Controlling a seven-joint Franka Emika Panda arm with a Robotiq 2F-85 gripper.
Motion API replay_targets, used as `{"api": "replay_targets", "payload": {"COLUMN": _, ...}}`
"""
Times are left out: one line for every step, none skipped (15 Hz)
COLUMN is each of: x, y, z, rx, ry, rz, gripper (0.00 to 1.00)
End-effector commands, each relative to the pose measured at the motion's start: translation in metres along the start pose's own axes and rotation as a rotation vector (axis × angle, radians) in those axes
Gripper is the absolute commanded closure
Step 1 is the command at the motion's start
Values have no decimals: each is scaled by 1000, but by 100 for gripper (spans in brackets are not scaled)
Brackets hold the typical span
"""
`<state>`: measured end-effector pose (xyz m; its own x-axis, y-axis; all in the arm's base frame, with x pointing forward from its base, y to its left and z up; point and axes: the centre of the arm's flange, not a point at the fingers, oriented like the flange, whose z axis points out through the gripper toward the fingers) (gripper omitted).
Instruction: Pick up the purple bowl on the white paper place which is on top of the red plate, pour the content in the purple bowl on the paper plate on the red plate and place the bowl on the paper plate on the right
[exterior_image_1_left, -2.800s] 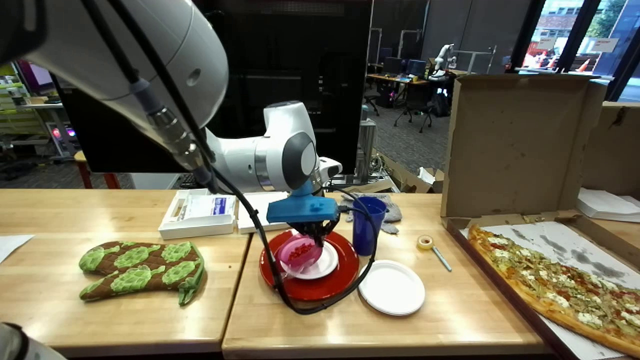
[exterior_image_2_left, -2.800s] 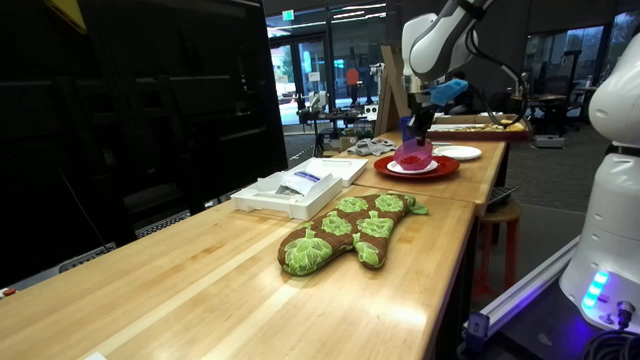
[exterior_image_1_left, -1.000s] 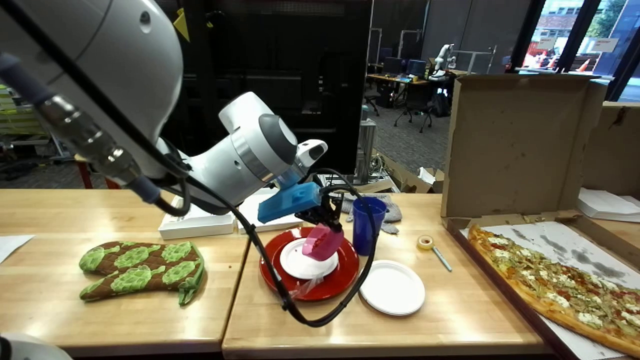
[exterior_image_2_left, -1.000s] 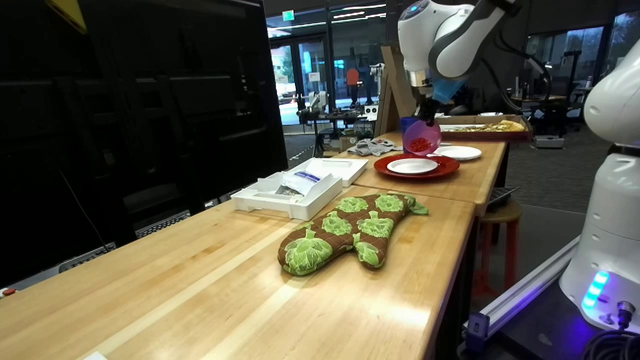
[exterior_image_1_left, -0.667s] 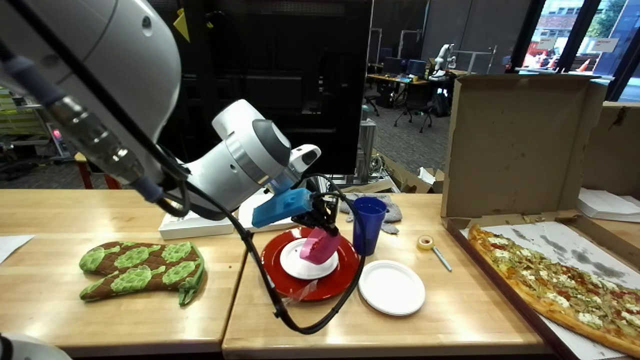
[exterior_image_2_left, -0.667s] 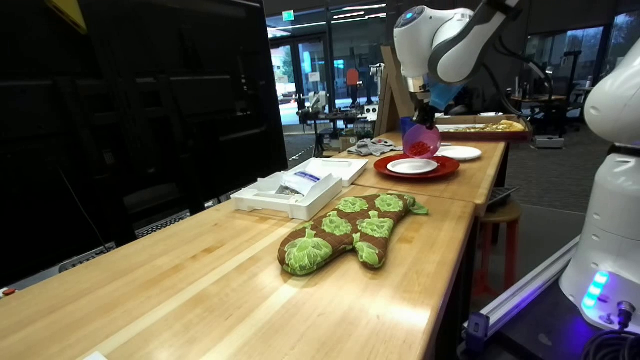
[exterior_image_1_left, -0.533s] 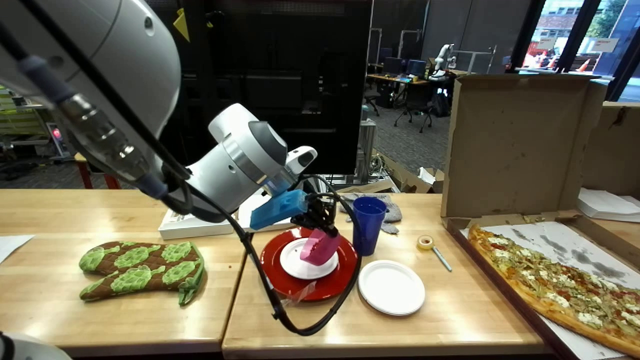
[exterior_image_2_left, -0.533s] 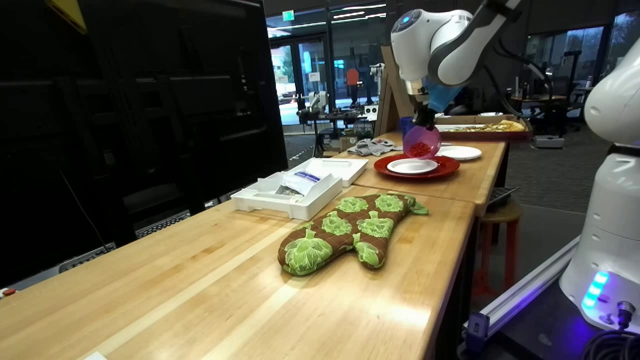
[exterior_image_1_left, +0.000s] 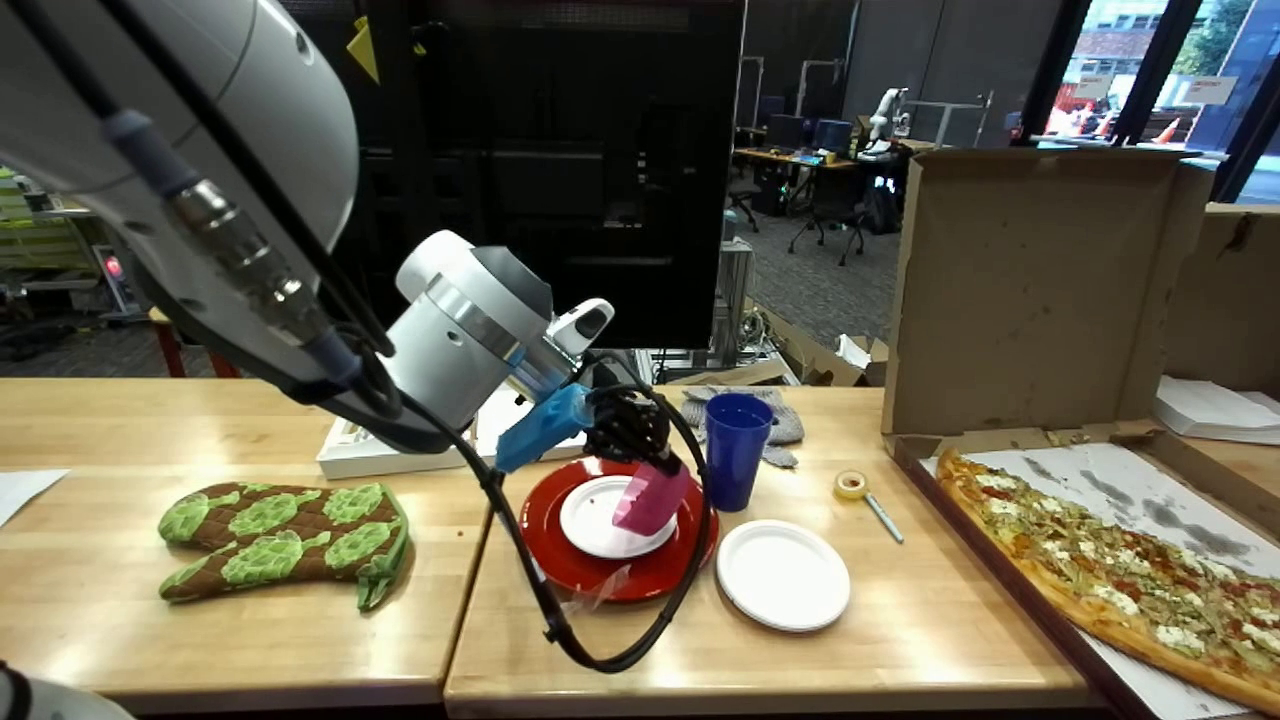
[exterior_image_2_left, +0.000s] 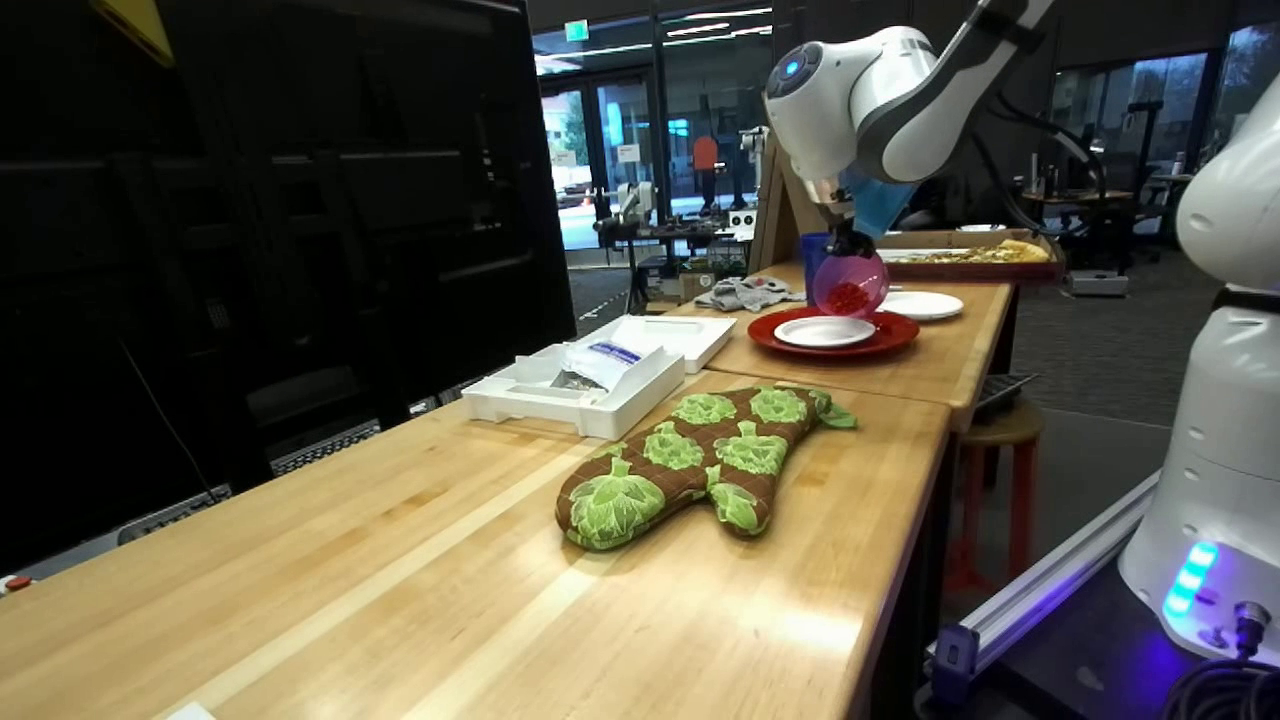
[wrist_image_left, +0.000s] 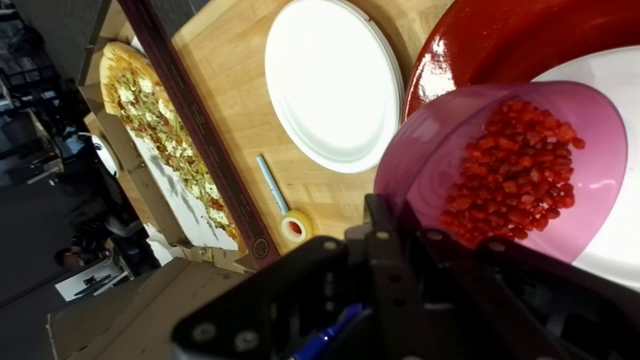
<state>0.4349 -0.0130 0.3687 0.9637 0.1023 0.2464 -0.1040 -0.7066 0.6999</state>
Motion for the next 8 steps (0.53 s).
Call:
{"api": "replay_targets", "payload": {"x": 5, "y": -7, "z": -7, "rx": -100, "ry": 20, "rz": 6, "gripper": 98}}
{"api": "replay_targets", "payload": {"x": 5, "y": -9, "z": -10, "rx": -123, "ry": 27, "rz": 6, "gripper": 98}}
{"api": "replay_targets", "payload": {"x": 6, "y": -11, "z": -14, "rx": -154, "ry": 37, "rz": 7, "gripper": 98}}
{"api": "replay_targets", "payload": {"x": 7, "y": -13, "z": -18, "rx": -177, "ry": 46, "rz": 6, "gripper": 98}}
{"api": "replay_targets", "payload": {"x": 9, "y": -17, "z": -24, "rx": -209, "ry": 61, "rz": 4, "gripper": 98}}
{"api": "replay_targets", "payload": {"x": 10, "y": -20, "z": -28, "rx": -237, "ry": 72, "rz": 5, "gripper": 98}}
{"api": "replay_targets", "payload": {"x": 12, "y": -23, "z": -33, "rx": -262, "ry": 83, "rz": 1, "gripper": 98}}
{"api": "replay_targets", "payload": {"x": 14, "y": -27, "z": -35, "rx": -292, "ry": 93, "rz": -1, "gripper": 98}}
